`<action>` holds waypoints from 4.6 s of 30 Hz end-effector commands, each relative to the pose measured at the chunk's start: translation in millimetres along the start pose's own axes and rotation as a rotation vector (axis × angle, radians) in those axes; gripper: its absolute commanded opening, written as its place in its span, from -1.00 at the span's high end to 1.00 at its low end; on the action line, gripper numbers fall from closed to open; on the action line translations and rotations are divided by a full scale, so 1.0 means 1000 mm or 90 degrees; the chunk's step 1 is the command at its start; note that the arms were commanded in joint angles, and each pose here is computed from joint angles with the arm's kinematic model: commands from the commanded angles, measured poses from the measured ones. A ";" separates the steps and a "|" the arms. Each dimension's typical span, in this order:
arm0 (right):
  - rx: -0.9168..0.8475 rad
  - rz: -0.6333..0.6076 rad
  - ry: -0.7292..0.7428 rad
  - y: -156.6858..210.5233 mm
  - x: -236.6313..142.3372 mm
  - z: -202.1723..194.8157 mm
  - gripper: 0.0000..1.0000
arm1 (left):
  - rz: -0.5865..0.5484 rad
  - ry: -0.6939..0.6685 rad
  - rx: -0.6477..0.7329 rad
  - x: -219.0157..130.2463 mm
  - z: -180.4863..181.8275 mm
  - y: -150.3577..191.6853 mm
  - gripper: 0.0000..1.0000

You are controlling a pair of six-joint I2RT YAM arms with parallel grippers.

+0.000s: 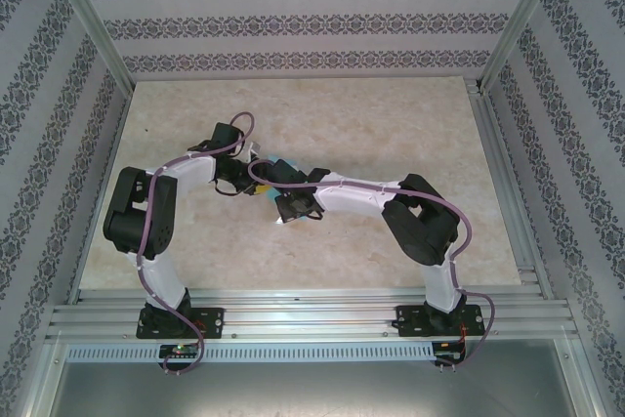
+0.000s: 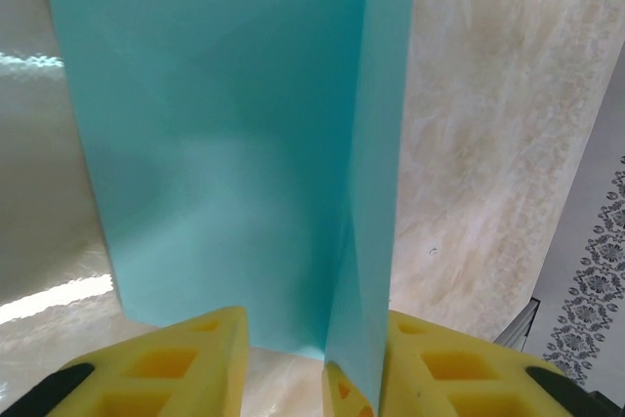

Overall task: Fold a paper plane with a square sheet of paper (fold left side to right side)
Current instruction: Fourth fold the wing at the center of the table.

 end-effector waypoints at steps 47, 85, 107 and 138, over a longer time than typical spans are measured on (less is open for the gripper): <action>-0.130 -0.024 0.151 0.014 0.011 -0.007 0.60 | 0.028 -0.007 0.021 0.016 -0.017 -0.003 1.00; -0.111 0.013 0.141 0.028 0.009 -0.026 0.71 | 0.034 -0.018 0.018 0.020 -0.012 -0.003 1.00; -0.080 0.043 0.098 0.042 0.006 -0.033 0.83 | 0.039 -0.023 0.018 0.025 -0.013 -0.012 1.00; -0.115 -0.031 -0.063 -0.006 -0.034 -0.015 0.10 | 0.065 -0.015 0.024 0.023 -0.018 -0.012 1.00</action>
Point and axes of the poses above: each hand's point on the last joint's axis, 136 mm out from that joint toward the fingers, its own x axis out along the fingers, its own z axis along the line the jaws close on, y = z × x, the point moved 5 cm from there along -x, back along the fingers, and after that the axes turned 12 degrees about x, right-handed, at the moved point
